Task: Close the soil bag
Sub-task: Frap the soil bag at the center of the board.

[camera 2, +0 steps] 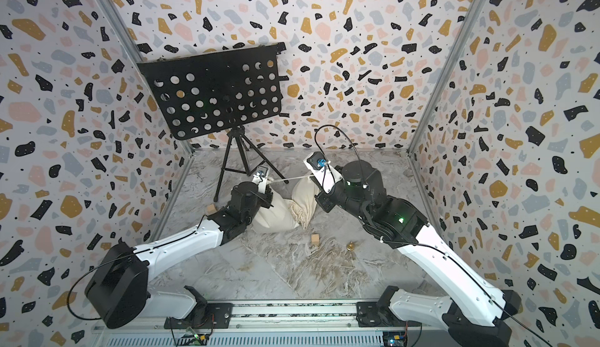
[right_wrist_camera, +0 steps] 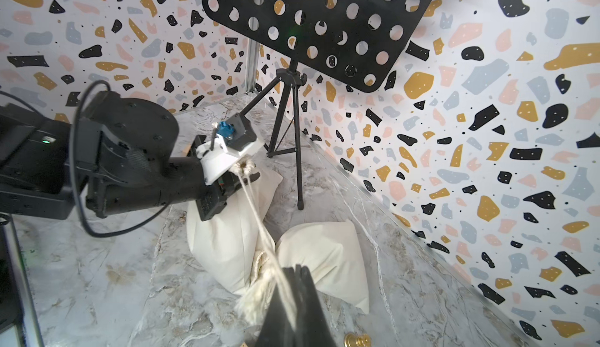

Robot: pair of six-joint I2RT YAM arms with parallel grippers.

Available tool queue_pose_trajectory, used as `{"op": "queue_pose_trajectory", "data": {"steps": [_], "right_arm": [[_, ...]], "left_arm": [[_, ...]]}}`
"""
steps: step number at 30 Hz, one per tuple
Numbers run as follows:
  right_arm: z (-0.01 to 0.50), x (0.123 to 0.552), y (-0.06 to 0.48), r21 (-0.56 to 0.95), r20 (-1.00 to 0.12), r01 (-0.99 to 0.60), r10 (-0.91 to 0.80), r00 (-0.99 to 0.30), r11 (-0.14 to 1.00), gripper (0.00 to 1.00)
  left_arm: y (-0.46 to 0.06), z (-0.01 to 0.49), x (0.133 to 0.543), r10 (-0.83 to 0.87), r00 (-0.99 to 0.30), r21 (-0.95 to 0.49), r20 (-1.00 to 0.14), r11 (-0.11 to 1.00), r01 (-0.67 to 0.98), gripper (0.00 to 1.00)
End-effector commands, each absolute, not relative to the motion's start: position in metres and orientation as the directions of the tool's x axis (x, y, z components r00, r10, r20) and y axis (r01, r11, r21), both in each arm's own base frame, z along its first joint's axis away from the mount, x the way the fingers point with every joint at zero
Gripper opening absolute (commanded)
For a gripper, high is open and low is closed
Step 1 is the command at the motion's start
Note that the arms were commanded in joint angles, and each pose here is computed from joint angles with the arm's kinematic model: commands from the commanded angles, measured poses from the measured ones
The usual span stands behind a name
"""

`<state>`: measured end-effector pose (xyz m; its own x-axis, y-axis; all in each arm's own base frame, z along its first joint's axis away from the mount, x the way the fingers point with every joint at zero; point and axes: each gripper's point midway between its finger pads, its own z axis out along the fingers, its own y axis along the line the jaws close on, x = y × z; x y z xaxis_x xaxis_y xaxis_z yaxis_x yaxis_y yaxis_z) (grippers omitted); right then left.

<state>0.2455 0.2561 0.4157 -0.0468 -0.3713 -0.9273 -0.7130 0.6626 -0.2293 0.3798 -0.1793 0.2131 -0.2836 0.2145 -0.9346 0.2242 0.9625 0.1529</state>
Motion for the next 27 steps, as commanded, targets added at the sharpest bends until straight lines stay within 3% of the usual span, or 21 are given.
{"op": "queue_pose_trajectory", "data": {"steps": [1, 6, 11, 20, 24, 27], "right_arm": [[0.475, 0.254, 0.269, -0.211, -0.972, -0.698, -0.220, 0.078, 0.684, 0.00], [0.448, 0.267, 0.319, -0.174, -0.968, -0.798, -0.248, 0.032, 0.577, 0.00], [0.441, 0.269, 0.339, -0.159, -0.963, -0.838, -0.268, 0.016, 0.522, 0.00], [0.445, 0.265, 0.339, -0.157, -0.963, -0.847, -0.270, 0.016, 0.509, 0.00], [0.454, 0.262, 0.333, -0.157, -0.967, -0.842, -0.254, 0.024, 0.516, 0.00], [0.458, 0.259, 0.329, -0.159, -0.968, -0.838, -0.248, 0.030, 0.521, 0.00]], "left_arm": [[-0.131, 0.178, 0.357, 0.219, -0.409, 0.173, -0.886, 0.974, 0.147, 0.26], [-0.165, 0.220, 0.333, 0.196, -0.238, 0.096, -0.951, 0.922, 0.375, 0.52], [-0.198, 0.268, 0.318, 0.180, -0.108, 0.090, -0.978, 0.824, 0.559, 0.68], [-0.248, 0.312, 0.301, 0.230, 0.033, 0.169, -0.973, 0.603, 0.780, 0.71], [-0.255, 0.317, 0.305, 0.261, 0.043, 0.192, -0.964, 0.579, 0.792, 0.70], [-0.254, 0.323, 0.310, 0.264, 0.063, 0.213, -0.963, 0.591, 0.778, 0.63]]}}
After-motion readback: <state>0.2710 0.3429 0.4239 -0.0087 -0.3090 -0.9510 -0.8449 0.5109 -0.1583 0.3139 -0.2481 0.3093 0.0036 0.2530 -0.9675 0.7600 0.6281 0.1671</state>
